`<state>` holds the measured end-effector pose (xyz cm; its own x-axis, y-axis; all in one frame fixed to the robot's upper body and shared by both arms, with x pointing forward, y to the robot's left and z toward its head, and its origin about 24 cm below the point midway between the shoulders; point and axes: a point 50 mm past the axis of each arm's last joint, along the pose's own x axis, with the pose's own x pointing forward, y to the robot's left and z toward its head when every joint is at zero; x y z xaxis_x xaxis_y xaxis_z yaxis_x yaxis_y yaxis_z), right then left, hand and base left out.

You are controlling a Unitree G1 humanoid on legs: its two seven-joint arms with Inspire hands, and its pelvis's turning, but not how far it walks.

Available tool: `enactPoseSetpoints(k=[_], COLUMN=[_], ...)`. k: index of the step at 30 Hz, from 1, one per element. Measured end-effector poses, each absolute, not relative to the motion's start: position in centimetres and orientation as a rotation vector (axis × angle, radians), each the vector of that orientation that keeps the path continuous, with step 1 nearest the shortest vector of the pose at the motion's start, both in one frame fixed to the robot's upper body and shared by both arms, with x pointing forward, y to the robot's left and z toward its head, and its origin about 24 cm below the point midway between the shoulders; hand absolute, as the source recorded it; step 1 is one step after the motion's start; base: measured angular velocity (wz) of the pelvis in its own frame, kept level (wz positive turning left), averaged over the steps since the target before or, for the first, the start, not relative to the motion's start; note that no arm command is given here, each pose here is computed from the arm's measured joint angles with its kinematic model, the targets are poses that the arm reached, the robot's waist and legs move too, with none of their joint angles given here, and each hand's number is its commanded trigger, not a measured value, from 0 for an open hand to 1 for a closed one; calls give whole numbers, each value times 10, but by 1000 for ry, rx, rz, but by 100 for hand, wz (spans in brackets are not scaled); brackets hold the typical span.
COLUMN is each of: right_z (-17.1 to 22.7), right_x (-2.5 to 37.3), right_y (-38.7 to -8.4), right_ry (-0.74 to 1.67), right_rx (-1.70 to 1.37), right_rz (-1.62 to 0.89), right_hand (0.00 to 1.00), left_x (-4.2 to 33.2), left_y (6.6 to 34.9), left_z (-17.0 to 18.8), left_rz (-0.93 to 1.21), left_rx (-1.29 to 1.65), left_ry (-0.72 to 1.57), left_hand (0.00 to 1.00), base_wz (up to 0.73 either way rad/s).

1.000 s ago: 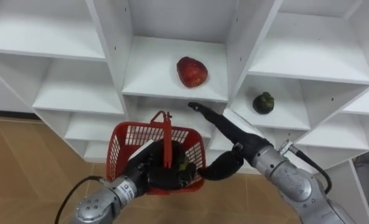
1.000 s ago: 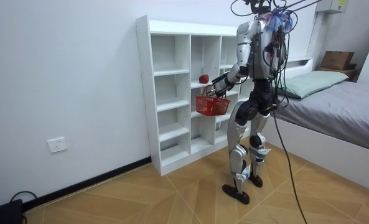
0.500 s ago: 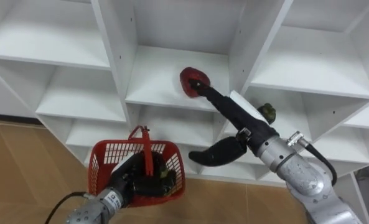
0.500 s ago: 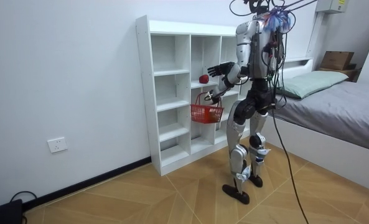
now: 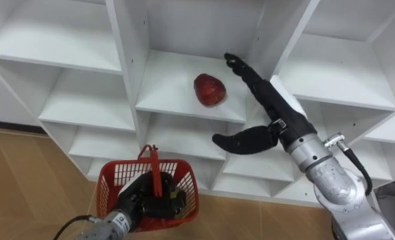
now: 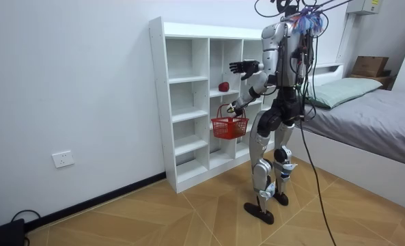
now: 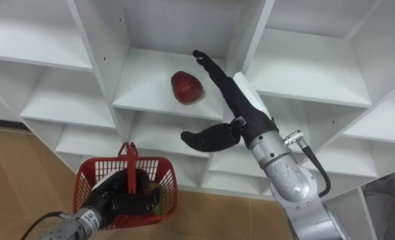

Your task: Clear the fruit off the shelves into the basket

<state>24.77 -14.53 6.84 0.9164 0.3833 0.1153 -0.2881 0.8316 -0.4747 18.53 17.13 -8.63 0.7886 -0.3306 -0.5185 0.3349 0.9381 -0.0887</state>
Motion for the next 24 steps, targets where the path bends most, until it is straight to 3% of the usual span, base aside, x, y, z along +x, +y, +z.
enactPoseSetpoints(k=[24], right_z=[84], right_x=[269], right_y=[-145], right_ry=[-338], right_rx=[-425], right_rz=[196], right_hand=[0], left_x=[187], left_y=[175], left_z=[-86], left_rz=[-312], left_rx=[19], left_ry=[552], left_hand=[100], base_wz=[4])
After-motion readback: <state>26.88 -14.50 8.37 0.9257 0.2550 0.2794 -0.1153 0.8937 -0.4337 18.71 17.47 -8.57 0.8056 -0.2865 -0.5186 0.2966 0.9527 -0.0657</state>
